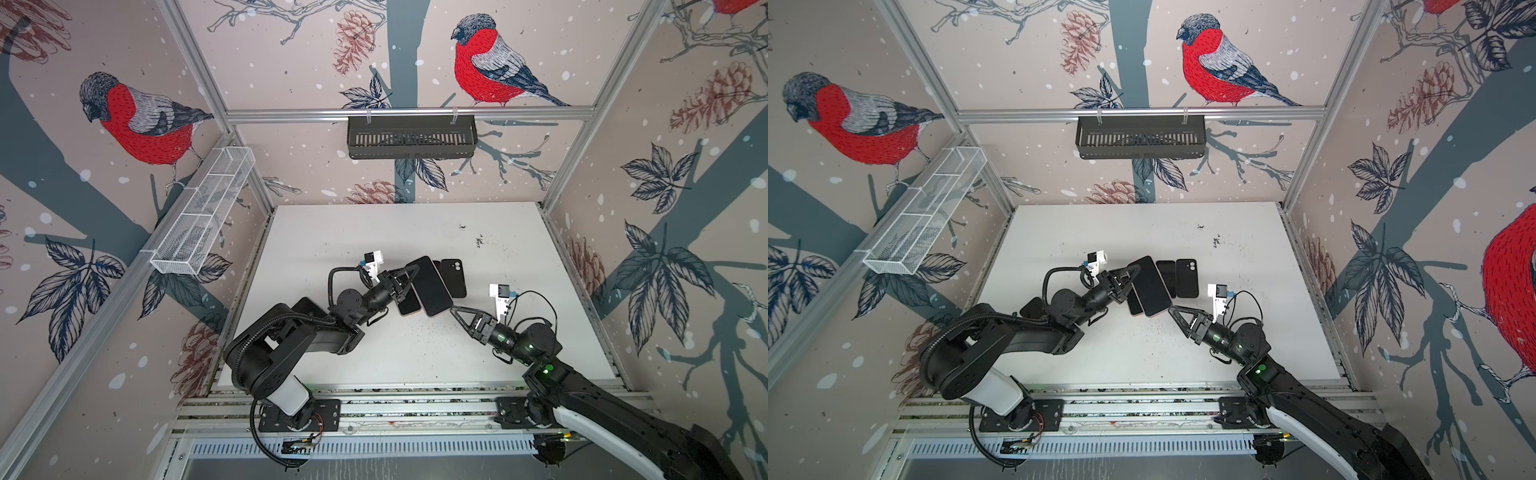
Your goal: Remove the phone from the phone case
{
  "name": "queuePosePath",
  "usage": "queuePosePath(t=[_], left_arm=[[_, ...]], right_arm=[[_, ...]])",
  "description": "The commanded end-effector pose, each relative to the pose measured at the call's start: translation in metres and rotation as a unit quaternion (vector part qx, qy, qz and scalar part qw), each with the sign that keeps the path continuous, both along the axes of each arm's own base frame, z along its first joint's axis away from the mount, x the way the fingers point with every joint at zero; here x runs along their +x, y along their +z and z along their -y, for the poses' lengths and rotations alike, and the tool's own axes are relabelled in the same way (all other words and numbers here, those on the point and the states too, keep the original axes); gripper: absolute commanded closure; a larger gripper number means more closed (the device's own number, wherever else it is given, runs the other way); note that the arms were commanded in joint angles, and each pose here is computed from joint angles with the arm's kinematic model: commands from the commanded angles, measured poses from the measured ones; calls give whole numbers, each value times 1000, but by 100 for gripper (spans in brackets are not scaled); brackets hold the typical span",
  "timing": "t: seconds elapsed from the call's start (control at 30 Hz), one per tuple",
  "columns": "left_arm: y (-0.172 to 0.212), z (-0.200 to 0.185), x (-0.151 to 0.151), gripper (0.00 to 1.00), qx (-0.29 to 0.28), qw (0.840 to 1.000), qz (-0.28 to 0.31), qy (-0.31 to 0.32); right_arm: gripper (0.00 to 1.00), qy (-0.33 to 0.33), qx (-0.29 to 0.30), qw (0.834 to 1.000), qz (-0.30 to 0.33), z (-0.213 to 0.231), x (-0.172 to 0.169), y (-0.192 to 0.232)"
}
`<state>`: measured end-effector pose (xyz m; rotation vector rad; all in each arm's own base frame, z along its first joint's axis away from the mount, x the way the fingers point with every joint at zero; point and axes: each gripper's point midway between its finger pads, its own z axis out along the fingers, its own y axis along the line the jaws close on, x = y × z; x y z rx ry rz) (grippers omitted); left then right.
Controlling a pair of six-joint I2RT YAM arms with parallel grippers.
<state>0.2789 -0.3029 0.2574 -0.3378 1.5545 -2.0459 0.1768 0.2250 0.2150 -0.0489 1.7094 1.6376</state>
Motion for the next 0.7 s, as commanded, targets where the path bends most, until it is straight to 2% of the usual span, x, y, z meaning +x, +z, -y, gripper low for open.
queuePosePath(t=[0.0, 0.67], left_arm=[[58, -15, -20, 100, -87, 992, 94, -5], [68, -14, -27, 100, -99, 989, 107, -11]], right_arm=[[44, 2, 13, 1000, 7, 0, -1, 8], [44, -4, 7, 1000, 4, 1, 1, 1]])
